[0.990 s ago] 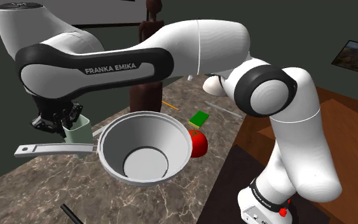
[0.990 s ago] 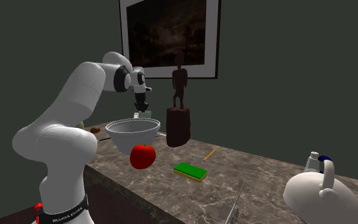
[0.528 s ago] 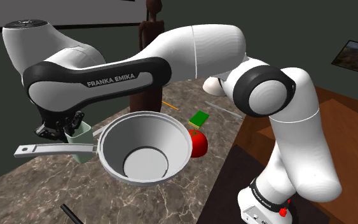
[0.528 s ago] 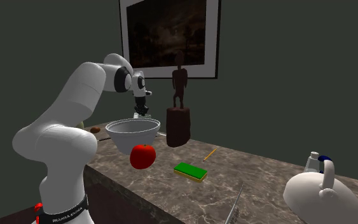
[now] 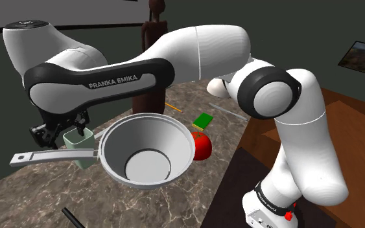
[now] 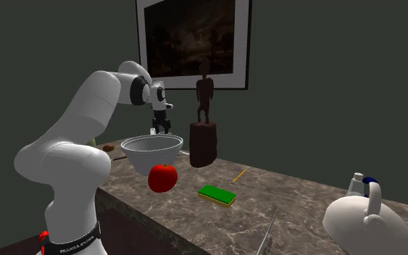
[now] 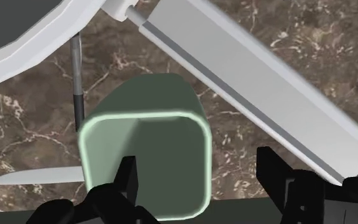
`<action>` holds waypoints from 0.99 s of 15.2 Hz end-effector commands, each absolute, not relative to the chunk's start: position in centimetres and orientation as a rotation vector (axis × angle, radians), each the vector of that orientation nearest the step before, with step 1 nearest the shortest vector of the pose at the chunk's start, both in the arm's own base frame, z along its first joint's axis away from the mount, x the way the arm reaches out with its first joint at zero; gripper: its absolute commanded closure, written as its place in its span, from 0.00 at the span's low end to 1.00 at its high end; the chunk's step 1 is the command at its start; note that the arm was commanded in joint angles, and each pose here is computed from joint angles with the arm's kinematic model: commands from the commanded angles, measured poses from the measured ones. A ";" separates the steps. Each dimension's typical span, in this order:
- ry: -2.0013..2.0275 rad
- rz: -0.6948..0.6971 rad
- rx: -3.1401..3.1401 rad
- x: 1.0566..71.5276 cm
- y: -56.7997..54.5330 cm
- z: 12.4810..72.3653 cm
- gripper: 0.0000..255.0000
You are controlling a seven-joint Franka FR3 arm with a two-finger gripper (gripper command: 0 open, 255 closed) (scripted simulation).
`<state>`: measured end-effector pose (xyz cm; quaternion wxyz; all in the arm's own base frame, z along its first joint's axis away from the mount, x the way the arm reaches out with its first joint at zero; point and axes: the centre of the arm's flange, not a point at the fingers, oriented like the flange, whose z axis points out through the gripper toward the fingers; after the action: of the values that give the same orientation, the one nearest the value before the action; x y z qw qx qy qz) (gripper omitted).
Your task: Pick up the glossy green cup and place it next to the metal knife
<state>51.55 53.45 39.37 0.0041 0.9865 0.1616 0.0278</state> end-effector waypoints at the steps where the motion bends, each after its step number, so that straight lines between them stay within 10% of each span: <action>1: 0.509 0.087 3.092 51.5 53.5 39.4 0.00; 15: 0.509 0.087 3.092 51.2 53.5 44.4 0.00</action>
<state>51.20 53.51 44.37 0.0034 0.9864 0.1622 0.0277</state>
